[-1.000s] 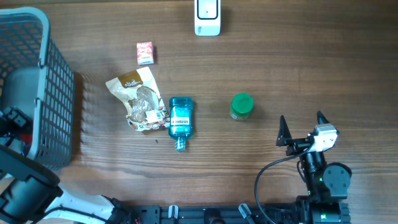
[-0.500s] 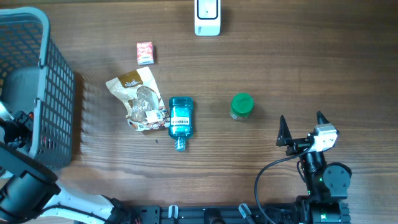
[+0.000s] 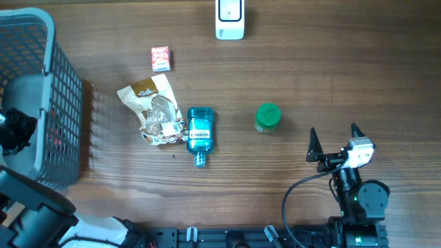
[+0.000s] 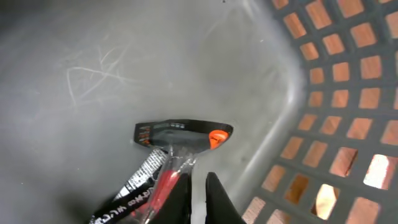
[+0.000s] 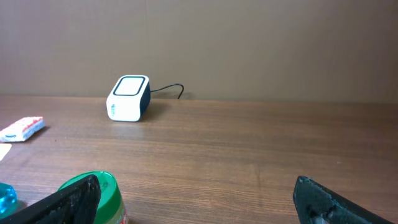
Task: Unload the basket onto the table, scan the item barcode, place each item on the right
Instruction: 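Reach the left gripper into the basket and grasp the black-red packet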
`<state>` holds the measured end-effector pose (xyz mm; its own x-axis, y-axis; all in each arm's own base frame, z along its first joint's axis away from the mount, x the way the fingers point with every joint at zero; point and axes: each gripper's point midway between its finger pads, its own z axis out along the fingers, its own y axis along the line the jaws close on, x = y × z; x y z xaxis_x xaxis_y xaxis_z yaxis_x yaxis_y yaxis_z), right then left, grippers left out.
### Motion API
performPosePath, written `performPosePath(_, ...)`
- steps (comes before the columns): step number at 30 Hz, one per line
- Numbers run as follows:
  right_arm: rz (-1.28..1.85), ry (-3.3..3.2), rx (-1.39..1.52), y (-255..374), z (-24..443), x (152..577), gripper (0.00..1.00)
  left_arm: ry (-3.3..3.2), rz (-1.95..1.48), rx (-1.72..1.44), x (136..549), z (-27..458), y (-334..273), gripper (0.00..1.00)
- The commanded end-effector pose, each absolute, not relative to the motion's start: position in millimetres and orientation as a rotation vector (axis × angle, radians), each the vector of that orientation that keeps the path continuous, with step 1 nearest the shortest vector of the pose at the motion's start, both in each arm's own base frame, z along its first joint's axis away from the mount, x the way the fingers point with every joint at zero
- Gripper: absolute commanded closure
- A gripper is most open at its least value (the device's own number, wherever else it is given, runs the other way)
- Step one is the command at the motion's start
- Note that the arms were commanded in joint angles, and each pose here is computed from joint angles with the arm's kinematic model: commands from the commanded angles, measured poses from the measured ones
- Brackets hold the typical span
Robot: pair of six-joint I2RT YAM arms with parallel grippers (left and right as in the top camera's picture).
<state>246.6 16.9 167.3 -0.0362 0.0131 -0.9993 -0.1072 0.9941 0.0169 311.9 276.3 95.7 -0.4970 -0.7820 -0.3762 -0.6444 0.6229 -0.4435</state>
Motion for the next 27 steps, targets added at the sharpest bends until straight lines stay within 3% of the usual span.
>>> performPosePath(1,0.082,1.585,-0.079,16.1,174.2,245.9,0.0,2.267,-0.348,-1.098,316.6,107.7,273.0,0.86)
performPosePath(2,0.082,1.585,-0.079,16.0,174.2,245.9,0.0,2.278,-0.312,-1.115,313.2,104.6,276.7,0.46)
performPosePath(3,0.082,1.585,-0.079,16.1,174.2,245.9,0.0,2.3,-0.264,-1.133,307.8,98.9,280.7,0.29)
performPosePath(4,0.082,1.585,-0.079,16.0,174.2,245.9,0.0,2.331,-0.236,-1.11,303.6,93.0,280.4,0.19)
performPosePath(7,0.082,1.585,-0.079,16.0,174.2,245.9,0.0,2.362,-0.236,-1.064,299.5,78.6,273.9,0.14)
performPosePath(10,0.082,1.585,-0.079,16.1,174.2,245.9,0.0,2.359,-0.264,-1.032,299.6,59.4,262.5,0.0)
performPosePath(14,0.082,1.584,-0.079,16.0,174.3,245.9,0.0,2.379,-0.296,-0.932,311.1,51.2,243.8,0.0)
performPosePath(16,0.082,1.585,-0.079,16.1,174.2,245.9,0.0,2.403,-0.26,-0.908,308.8,48.4,246.2,0.2)
performPosePath(18,0.082,1.585,-0.079,16.0,174.2,245.9,0.0,2.425,-0.241,-0.894,306.8,43.1,247.6,0.3)
performPosePath(19,0.082,1.585,-0.079,16.1,174.2,245.9,0.0,2.437,-0.221,-0.906,304.5,39.4,249.8,0.43)
performPosePath(27,0.082,1.585,-0.079,16.0,174.2,245.9,0.0,2.411,-0.194,-0.887,309.8,42.9,256.3,0.7)
